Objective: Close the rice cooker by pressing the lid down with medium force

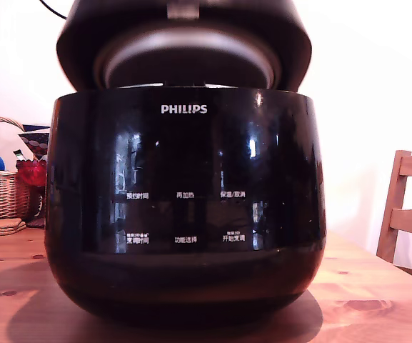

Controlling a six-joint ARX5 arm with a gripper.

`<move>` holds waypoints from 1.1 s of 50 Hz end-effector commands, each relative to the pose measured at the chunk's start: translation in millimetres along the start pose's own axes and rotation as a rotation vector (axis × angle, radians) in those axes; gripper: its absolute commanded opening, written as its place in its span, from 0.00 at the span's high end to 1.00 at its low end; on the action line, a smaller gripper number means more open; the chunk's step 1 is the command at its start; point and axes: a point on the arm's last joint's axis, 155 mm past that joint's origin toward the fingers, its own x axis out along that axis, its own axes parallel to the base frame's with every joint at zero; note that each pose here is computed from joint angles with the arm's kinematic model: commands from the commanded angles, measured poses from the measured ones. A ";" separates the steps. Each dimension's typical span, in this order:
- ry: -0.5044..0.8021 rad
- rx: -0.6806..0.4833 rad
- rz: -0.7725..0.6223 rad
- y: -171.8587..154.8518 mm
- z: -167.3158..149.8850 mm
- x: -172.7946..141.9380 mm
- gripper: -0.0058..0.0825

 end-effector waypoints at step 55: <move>-0.246 0.098 0.083 -21.9 -58.9 35.6 0.96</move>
